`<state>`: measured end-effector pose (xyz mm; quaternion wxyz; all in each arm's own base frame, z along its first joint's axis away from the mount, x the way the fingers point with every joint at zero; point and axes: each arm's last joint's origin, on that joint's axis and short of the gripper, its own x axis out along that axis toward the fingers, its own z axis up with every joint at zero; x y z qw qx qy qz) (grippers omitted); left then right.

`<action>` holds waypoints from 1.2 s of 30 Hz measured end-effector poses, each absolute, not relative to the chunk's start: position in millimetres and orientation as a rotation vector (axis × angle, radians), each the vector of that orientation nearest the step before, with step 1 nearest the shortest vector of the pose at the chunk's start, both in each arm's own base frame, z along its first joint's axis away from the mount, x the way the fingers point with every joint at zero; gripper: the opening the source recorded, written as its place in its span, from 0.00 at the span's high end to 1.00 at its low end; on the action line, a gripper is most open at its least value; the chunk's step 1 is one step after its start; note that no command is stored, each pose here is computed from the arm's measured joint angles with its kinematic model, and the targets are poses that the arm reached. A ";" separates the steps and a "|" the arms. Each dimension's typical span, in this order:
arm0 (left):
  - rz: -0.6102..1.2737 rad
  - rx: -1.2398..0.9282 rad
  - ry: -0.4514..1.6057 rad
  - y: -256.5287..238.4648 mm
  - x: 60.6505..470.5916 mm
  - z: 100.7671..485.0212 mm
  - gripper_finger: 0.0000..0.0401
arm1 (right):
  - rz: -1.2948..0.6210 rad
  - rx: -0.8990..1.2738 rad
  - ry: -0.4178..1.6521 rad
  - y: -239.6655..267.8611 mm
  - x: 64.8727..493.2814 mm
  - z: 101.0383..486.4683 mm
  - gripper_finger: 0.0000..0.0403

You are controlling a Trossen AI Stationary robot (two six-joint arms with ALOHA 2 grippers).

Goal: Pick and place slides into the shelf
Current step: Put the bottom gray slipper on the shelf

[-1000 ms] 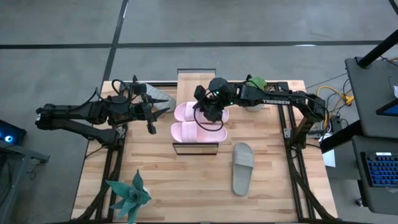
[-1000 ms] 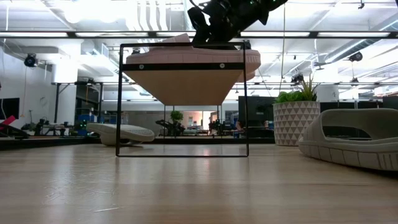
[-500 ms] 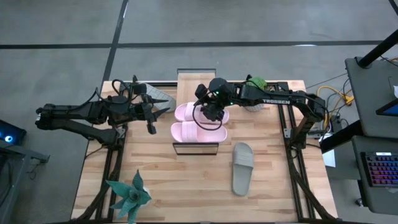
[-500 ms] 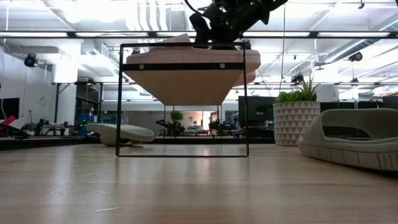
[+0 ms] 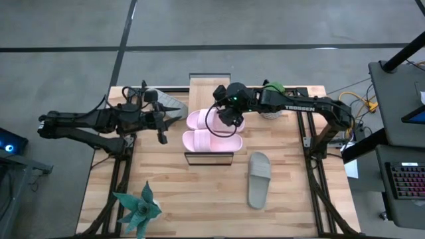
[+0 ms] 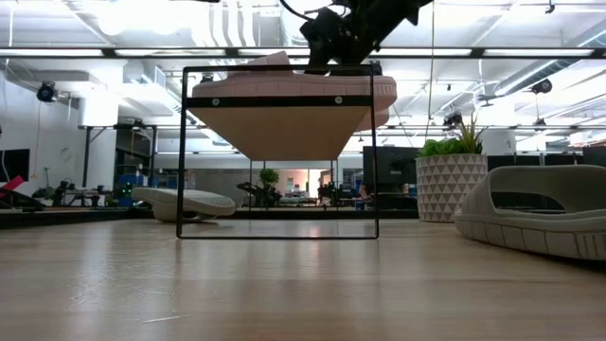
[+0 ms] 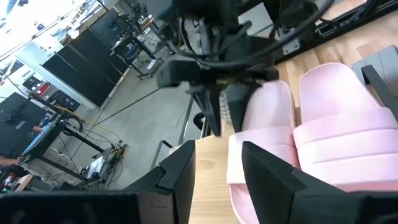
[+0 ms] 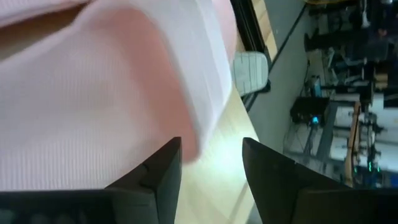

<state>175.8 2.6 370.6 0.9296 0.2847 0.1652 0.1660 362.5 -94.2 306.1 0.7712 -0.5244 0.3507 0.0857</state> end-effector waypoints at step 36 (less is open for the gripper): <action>0.415 0.537 0.338 3.8 183.5 360.1 0.71 | -0.125 -0.346 0.289 15.3 232.7 444.6 0.69</action>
